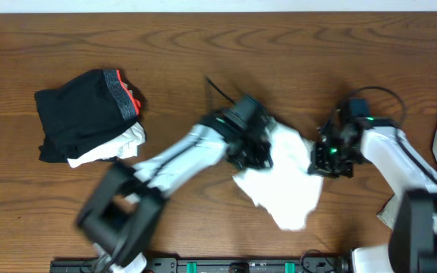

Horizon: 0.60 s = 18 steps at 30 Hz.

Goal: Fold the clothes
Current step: 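Lift the white bundle with the left gripper and carry it leftward, then place the white bundle on top of the black garment and release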

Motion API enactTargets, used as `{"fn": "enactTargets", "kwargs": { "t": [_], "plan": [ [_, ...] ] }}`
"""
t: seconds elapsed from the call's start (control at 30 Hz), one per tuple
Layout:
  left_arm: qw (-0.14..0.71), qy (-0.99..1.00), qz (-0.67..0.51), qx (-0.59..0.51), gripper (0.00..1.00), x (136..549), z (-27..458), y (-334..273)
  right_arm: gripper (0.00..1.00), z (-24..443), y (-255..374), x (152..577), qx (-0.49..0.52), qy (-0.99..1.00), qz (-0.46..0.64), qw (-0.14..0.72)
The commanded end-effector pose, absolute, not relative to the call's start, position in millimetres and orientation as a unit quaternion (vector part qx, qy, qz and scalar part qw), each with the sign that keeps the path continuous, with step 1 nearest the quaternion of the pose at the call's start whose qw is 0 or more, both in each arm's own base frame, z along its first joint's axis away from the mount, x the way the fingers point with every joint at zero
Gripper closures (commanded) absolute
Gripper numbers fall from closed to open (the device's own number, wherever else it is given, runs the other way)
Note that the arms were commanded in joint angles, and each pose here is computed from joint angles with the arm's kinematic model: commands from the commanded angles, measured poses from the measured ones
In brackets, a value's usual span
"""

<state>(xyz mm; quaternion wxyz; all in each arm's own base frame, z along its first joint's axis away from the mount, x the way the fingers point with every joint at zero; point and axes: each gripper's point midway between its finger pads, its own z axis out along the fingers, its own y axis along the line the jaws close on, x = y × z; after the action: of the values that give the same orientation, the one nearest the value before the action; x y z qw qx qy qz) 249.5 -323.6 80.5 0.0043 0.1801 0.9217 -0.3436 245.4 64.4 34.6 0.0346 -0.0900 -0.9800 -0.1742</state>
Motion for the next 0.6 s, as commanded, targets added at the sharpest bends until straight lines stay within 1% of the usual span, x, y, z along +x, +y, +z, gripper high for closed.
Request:
{"fn": "enactTargets", "kwargs": {
  "t": [0.0, 0.13, 0.23, 0.47, 0.57],
  "plan": [
    [0.106, 0.913, -0.361, 0.156, 0.94, 291.3, 141.8, -286.9, 0.91, 74.7, 57.9, 262.9, -0.076, -0.98, -0.177, -0.044],
    [0.175, 0.911, -0.362, 0.096, 0.94, 327.1, 178.8, -229.7, 0.87, 103.3, 58.6, 264.9, -0.065, -0.976, -0.181, -0.099],
    [0.211, 0.908, -0.357, 0.048, 0.94, 348.7, 193.3, -188.2, 0.87, 114.1, 58.7, 261.9, -0.062, -0.974, -0.182, -0.115],
    [0.291, 0.881, -0.37, -0.042, 0.94, 392.4, 221.3, -98.3, 0.88, 115.4, 58.7, 254.1, -0.064, -0.976, -0.182, -0.106],
    [0.326, 0.861, -0.383, -0.07, 0.94, 404.1, 239.6, -58.9, 0.89, 114.7, 58.6, 251.7, -0.065, -0.976, -0.181, -0.1]
  ]
}}
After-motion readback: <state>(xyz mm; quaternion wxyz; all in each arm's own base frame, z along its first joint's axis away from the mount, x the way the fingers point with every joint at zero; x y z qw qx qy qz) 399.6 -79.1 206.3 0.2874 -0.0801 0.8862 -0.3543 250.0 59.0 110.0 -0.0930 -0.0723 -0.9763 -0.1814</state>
